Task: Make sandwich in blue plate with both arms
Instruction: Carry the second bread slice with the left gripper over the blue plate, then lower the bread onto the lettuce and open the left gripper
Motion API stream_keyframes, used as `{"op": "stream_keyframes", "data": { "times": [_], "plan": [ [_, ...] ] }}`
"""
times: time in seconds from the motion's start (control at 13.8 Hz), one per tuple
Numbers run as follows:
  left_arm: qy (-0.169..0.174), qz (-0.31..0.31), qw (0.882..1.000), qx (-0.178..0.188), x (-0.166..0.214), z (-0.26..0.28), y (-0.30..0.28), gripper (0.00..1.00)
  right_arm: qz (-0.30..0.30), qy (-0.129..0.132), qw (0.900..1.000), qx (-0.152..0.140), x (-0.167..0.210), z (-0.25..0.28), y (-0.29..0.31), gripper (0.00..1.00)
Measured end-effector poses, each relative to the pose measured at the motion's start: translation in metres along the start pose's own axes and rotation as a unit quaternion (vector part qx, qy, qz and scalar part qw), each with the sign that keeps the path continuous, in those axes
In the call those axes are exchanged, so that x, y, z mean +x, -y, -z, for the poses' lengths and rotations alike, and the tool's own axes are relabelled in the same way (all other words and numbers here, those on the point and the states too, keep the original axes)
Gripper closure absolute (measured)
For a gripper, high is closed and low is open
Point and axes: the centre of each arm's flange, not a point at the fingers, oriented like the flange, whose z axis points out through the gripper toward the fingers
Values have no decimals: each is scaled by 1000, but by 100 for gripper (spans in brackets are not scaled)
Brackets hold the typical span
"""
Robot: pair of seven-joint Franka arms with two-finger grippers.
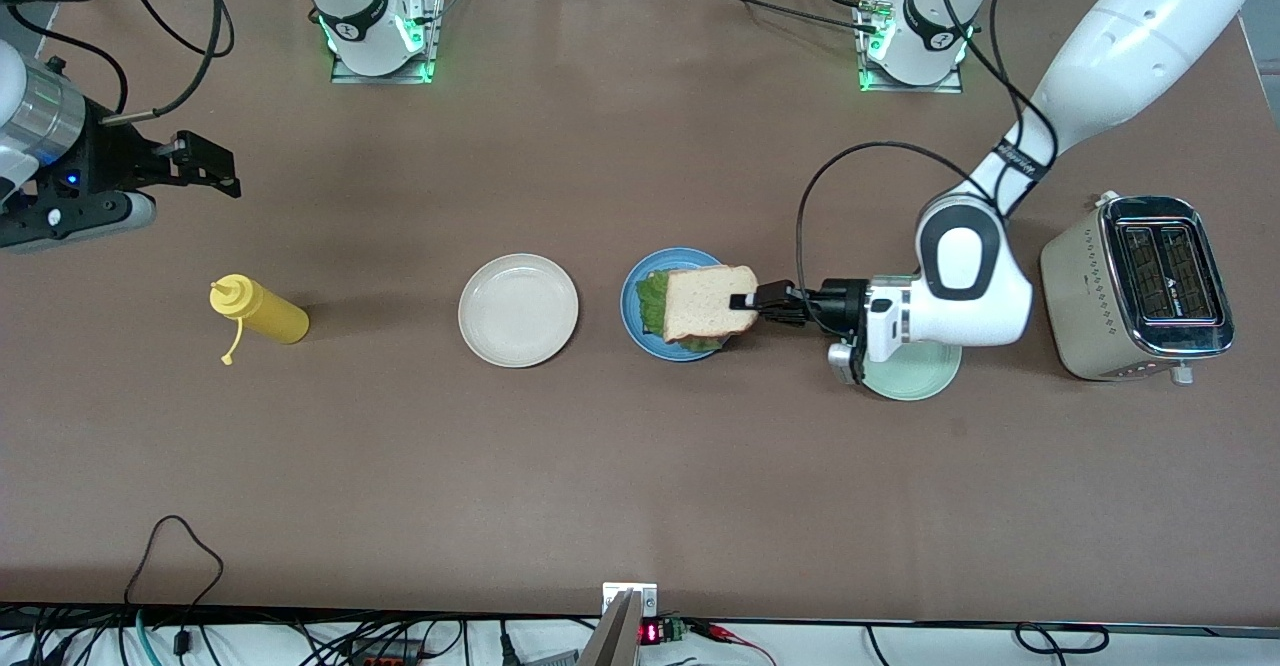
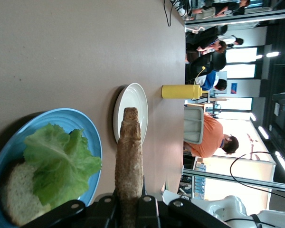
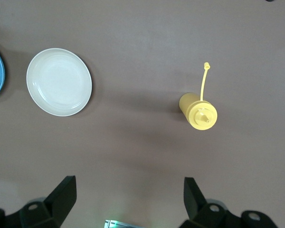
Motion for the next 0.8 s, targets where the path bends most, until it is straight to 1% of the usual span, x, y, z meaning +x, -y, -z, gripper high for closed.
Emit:
{"op": "stream_keyframes", "data": {
  "times": [0.15,0.29,0.51,0.8],
  "plan": [
    [-6,-5,1000,-23,-8,-17,26,90,-4,-10,1000,-2,-9,9,-2,0],
    [-5,-9,999,-32,-14,-30,45,90,-6,-18,1000,-4,-17,17,-1,0],
    [1,-4,1000,-29,-22,-47,59,90,-8,-28,1000,-6,-21,23,-2,0],
    [5,-10,1000,-5,-29,-56,82,90,-11,-30,999,-5,-15,21,-7,0]
  ]
}}
